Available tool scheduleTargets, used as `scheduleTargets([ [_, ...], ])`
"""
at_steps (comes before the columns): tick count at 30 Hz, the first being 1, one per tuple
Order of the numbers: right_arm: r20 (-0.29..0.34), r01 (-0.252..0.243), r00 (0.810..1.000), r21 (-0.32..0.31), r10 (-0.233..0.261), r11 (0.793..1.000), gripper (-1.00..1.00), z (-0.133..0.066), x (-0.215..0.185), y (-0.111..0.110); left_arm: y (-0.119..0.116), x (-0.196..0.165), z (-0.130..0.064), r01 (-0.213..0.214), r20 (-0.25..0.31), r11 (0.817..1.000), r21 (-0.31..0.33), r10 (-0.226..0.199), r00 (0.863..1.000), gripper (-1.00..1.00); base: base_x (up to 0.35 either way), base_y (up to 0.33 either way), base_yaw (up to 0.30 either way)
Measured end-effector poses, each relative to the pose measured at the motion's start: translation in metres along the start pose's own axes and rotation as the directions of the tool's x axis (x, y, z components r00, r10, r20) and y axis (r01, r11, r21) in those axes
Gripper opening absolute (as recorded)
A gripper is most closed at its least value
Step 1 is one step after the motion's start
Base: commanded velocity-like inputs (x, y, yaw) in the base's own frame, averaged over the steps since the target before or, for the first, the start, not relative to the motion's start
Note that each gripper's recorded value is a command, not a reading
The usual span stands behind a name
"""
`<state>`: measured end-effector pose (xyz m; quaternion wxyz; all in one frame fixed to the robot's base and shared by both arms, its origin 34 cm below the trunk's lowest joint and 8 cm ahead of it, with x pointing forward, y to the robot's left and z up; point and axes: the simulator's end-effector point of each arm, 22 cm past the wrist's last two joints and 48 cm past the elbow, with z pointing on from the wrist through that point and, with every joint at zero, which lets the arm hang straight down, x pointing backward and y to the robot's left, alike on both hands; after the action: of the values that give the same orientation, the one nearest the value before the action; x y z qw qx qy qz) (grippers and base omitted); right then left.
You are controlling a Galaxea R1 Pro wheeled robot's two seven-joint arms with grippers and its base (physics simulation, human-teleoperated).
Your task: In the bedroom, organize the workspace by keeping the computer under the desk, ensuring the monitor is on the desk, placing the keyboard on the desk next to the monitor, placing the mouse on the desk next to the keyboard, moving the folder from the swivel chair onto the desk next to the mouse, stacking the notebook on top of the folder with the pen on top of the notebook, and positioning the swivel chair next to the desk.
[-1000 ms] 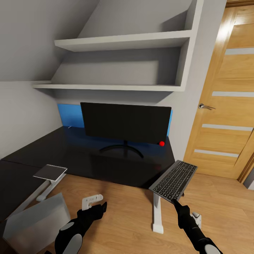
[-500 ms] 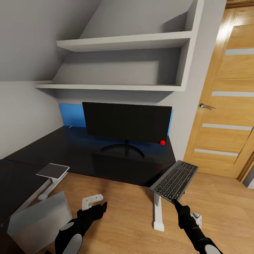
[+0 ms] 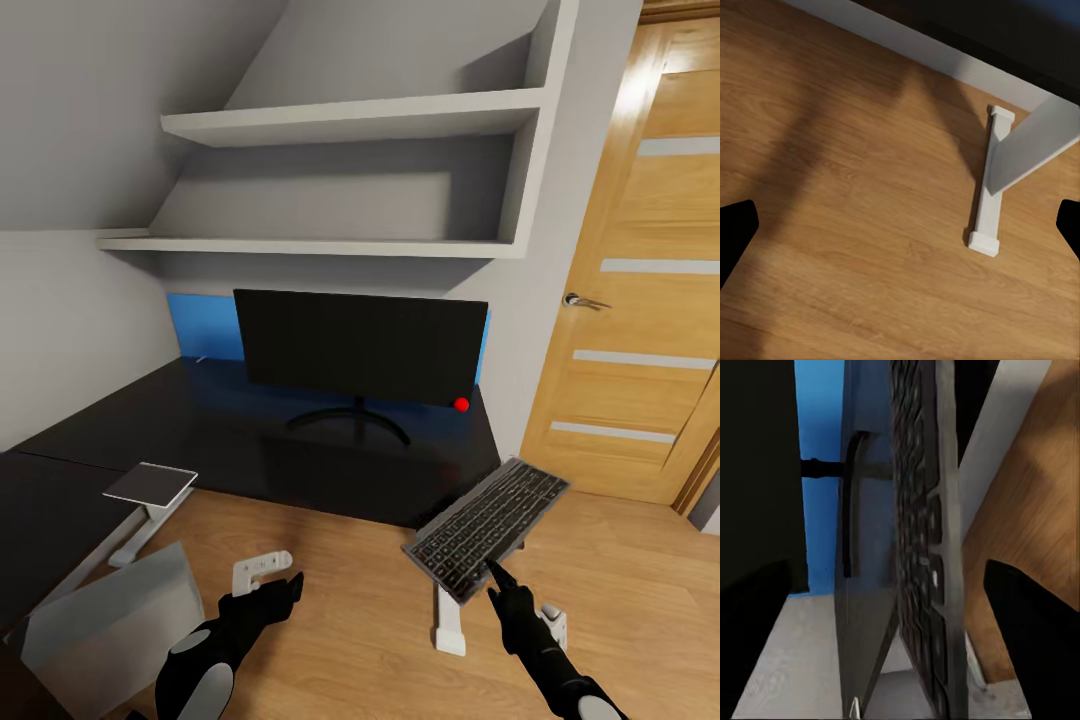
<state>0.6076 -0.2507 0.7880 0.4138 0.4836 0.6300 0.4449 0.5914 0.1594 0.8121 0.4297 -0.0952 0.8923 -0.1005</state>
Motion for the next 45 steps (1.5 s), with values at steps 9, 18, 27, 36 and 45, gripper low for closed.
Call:
scheduleTargets([
  [9, -0.001, 0.007, 1.000, 0.005, -0.007, 1.000, 1.00, 0.000, 0.000, -0.001, 0.000, 0.000, 0.000, 0.000, -0.001, 1.000, 0.000, 0.000, 1.000, 1.00, 0.000, 0.000, 0.000],
  [18, -0.001, 0.007, 1.000, 0.005, -0.007, 1.000, 1.00, 0.000, 0.000, -0.001, 0.000, 0.000, 0.000, 0.000, -0.001, 1.000, -0.001, 0.000, 1.000, 1.00, 0.000, 0.000, 0.000],
  [27, -0.001, 0.006, 1.000, 0.003, -0.006, 1.000, 1.00, 0.000, 0.000, -0.001, 0.000, 0.000, 0.000, 0.000, -0.001, 1.000, -0.001, 0.000, 1.000, 1.00, -0.002, -0.024, 0.000],
  [36, 0.004, 0.002, 1.000, -0.002, -0.002, 1.000, 1.00, 0.000, -0.003, 0.000, 0.001, 0.000, 0.000, -0.001, 0.000, 1.000, -0.001, 0.001, 1.000, 1.00, -0.051, -0.160, 0.000],
  [45, 0.009, 0.006, 1.000, -0.004, -0.006, 1.000, 1.00, -0.001, -0.006, 0.001, 0.012, 0.009, 0.006, -0.004, -0.017, 1.000, -0.027, 0.003, 1.000, 1.00, -0.002, -0.006, 0.000],
])
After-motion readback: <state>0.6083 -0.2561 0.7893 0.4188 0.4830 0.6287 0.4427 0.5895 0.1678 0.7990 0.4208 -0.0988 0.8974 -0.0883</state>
